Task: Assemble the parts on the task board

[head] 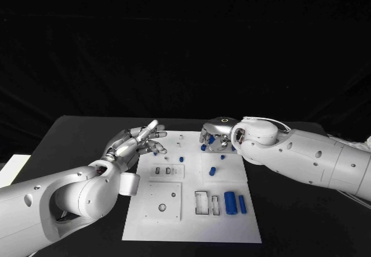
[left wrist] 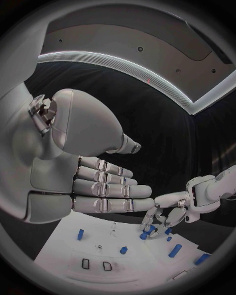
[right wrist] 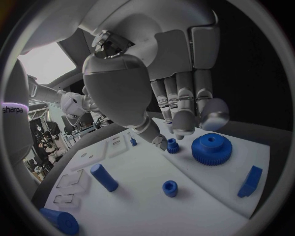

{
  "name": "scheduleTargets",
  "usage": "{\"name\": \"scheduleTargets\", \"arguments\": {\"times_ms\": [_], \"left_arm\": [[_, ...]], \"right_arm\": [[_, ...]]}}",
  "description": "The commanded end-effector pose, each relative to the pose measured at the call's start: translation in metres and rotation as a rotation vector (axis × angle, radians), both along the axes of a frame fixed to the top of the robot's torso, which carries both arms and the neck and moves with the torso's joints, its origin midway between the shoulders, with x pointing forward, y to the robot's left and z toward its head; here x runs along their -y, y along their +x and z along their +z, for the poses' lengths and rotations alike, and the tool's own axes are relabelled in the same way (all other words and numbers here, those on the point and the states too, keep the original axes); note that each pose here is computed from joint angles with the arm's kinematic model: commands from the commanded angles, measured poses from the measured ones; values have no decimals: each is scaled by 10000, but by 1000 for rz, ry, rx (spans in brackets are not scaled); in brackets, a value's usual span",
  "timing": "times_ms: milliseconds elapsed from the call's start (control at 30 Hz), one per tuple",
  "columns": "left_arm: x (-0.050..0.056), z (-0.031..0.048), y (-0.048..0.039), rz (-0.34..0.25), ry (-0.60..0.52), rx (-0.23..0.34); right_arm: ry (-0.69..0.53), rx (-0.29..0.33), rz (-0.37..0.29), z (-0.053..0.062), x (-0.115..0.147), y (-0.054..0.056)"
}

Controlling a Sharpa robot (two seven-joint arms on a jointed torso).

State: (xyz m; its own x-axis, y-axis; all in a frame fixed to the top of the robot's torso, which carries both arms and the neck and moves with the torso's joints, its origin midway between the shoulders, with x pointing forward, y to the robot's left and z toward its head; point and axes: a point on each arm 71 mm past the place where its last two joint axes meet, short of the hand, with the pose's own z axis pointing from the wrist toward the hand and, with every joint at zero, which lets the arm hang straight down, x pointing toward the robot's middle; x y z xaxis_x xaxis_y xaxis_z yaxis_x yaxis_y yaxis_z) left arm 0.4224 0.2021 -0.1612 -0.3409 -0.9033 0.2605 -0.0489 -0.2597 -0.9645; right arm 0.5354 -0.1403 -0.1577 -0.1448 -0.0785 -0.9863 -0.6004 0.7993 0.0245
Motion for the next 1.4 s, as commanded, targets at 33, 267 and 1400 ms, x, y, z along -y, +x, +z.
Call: {"name": "scheduleTargets", "arguments": {"times_ms": [33,267,1400], "left_arm": [[16,24,-5,-18,-15,8],[15,35,-5,-19,-14,9],[20,60,-5,-23,-13,9]], "right_arm": [[-27,-7,1,-31,-7,8],[-25,-4,4,-41,-28,11],[-60,-22,-7,-86,-80,45]]}}
